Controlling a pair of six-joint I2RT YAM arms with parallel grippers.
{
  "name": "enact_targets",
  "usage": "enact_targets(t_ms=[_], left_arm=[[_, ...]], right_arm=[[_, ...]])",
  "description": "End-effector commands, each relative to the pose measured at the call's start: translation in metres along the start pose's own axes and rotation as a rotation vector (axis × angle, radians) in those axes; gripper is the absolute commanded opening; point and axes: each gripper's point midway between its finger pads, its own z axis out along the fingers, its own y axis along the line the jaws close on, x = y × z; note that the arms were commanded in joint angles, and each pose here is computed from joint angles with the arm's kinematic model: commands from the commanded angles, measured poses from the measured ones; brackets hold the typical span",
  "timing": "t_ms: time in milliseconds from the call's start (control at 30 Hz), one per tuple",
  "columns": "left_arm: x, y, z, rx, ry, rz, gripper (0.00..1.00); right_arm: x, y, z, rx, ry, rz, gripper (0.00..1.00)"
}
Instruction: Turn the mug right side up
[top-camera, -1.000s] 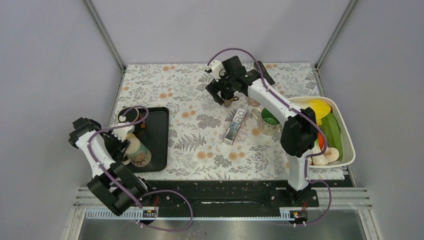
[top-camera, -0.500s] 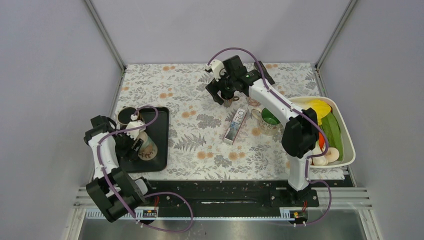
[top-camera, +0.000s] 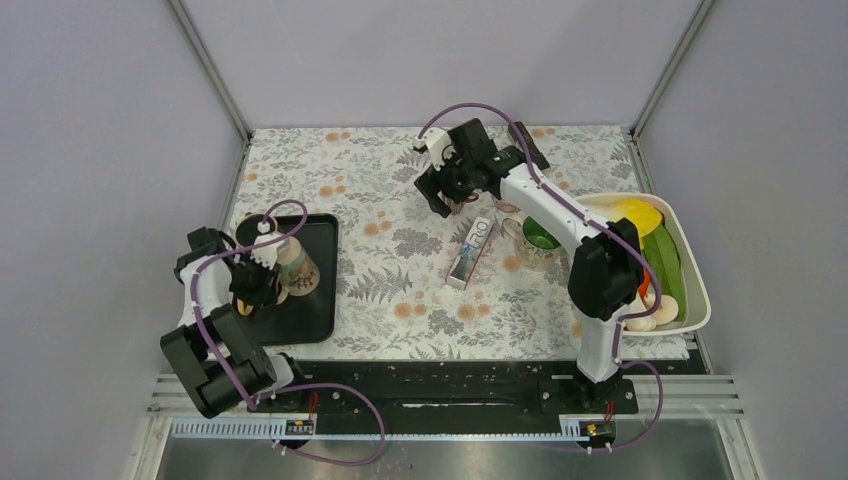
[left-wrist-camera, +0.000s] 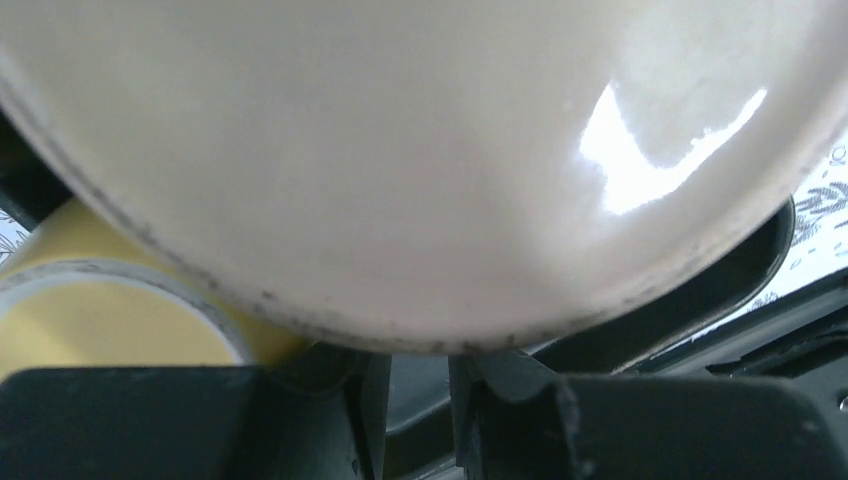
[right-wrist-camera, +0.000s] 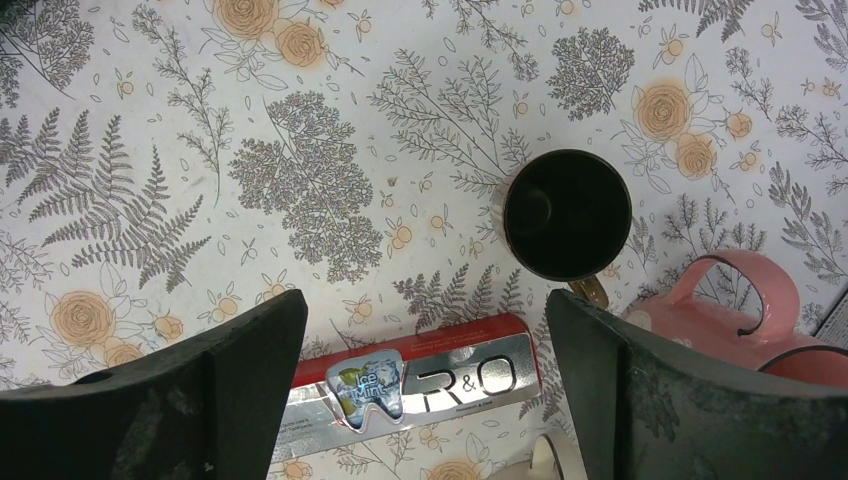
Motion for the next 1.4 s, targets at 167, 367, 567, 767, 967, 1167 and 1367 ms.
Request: enact_targets(t_ms=[167,367,567,767,967,1167,1367], left_arm=[[-0.043,0.018,0.016,-0.094,-0.195,-0.034,0.00],[-0.053,0.026,0.026,-0.109,-0.196,-0.038,0.23],[-0.064,0.034,0.031,-0.141,-0.235,-0.066,0.48],[-0.076,0.035,0.040,-0.161,-0.265,-0.081,0.52],[-0.079,0.032,0.047,-0.142,-0.250,-0.075,0.39],[-0.079,0.020,0.044,-0.103,-0.250,-0.075,0.00],[-0.097,0.009,0.025,-0.078,-0.320,-0.111,0.00]], right_arm=[[-0.027,0.010,-0.029,0.002,-0.135,0.015,1.00],[-0.018,0.012,-0.037,0.020,-0.164,0.036,0.99],[-0.014,0.023,-0.040,-0.012,-0.205,0.063,1.00],[-0.008,0.026,-0.040,-0.020,-0.200,0.070,1.00],[-0.006,0.026,-0.039,-0.018,-0.195,0.073,0.99],[-0.007,0.027,-0.041,-0.021,-0.201,0.080,0.99],[-0.011,0.036,-0.044,-0.059,-0.215,0.169,0.99]])
